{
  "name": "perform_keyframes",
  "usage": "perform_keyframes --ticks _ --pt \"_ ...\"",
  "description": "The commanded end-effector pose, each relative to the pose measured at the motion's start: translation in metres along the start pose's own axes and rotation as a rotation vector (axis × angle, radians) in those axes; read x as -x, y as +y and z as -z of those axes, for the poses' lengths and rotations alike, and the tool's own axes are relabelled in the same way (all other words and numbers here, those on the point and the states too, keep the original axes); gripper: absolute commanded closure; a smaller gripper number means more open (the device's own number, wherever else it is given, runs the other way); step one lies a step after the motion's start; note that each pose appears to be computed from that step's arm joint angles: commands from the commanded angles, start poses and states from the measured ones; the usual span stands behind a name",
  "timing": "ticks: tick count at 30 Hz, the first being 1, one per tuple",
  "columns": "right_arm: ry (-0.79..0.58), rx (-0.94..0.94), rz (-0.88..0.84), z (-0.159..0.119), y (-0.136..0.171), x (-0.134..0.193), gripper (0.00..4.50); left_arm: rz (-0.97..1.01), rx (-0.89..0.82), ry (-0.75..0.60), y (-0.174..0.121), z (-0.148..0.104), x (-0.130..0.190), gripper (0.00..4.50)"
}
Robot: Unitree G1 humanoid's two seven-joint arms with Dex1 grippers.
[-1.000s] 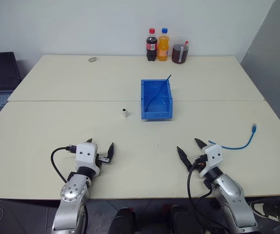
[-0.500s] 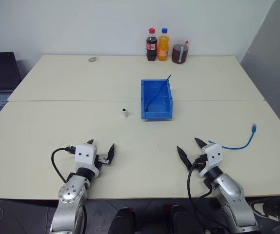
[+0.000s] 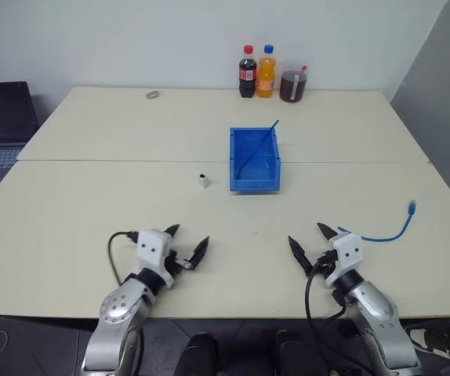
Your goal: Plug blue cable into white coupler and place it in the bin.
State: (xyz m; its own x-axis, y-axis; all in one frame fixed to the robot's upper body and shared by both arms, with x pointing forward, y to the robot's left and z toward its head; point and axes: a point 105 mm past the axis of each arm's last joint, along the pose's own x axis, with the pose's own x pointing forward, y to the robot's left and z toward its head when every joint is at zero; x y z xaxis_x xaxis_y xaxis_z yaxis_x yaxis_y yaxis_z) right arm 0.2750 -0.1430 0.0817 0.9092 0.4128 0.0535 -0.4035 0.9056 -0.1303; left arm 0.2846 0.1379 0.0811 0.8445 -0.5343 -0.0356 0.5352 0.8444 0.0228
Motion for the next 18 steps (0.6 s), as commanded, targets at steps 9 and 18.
perform_keyframes --ticks 9,18 --pt "0.007 0.044 0.499 -0.047 -0.092 0.059 0.01 0.718 -0.222 -0.026 -0.076 -0.079 -0.044 0.00" --pt "0.284 -0.098 0.726 -0.013 -0.136 0.065 0.01 1.011 -0.260 0.085 -0.092 -0.076 -0.033 0.00"
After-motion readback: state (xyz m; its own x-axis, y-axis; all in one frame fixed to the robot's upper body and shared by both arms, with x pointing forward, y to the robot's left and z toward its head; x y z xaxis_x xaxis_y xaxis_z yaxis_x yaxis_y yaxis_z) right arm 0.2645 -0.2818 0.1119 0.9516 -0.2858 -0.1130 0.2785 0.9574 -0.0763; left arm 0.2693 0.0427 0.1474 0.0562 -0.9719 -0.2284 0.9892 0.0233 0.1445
